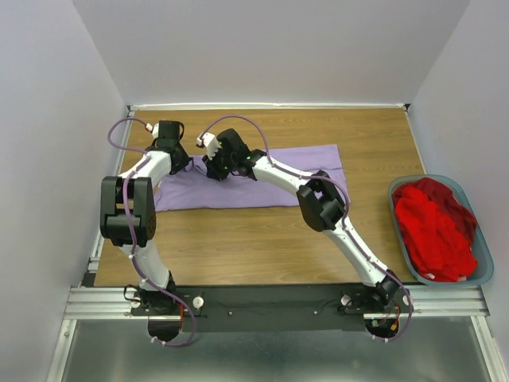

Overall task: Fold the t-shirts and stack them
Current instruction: Fold the tshirt

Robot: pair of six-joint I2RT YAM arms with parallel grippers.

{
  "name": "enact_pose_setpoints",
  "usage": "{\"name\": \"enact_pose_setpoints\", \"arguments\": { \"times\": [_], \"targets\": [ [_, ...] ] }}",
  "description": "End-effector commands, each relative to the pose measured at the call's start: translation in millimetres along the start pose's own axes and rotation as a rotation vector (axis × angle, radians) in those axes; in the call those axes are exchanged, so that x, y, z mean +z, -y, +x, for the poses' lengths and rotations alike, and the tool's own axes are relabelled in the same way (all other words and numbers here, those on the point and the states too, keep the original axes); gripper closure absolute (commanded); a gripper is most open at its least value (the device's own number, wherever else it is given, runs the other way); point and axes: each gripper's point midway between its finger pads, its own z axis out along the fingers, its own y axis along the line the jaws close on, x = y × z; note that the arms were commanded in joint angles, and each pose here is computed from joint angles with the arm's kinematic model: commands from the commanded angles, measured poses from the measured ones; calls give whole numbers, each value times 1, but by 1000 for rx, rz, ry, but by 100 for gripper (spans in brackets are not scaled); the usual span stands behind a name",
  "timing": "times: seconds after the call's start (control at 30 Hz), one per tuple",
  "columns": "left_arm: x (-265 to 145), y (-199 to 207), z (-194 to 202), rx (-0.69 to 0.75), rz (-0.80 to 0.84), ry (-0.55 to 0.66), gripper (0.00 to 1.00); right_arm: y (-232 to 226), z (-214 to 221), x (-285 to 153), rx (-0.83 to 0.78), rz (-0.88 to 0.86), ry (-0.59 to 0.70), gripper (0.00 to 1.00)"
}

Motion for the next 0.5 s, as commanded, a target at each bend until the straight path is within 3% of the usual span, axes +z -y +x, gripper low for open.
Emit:
{"name": "enact_pose_setpoints", "arguments": {
  "times": [0.0,0.17,0.33,0.47],
  "targets": [
    [-16,-3,-23,7,-11,56,100,10,9,7,-21,64,-23,77],
    [-18,-6,-29,11,-19,61,100,13,6,3,-16,85,-22,92],
    [-15,-6,-31,30,-23,56,100,13,-4,-4,-17,90,-6,100],
    [-14,-12,-40,22,-28,57,100,9,-20,-15,-28,85,17,99]
  ]
}}
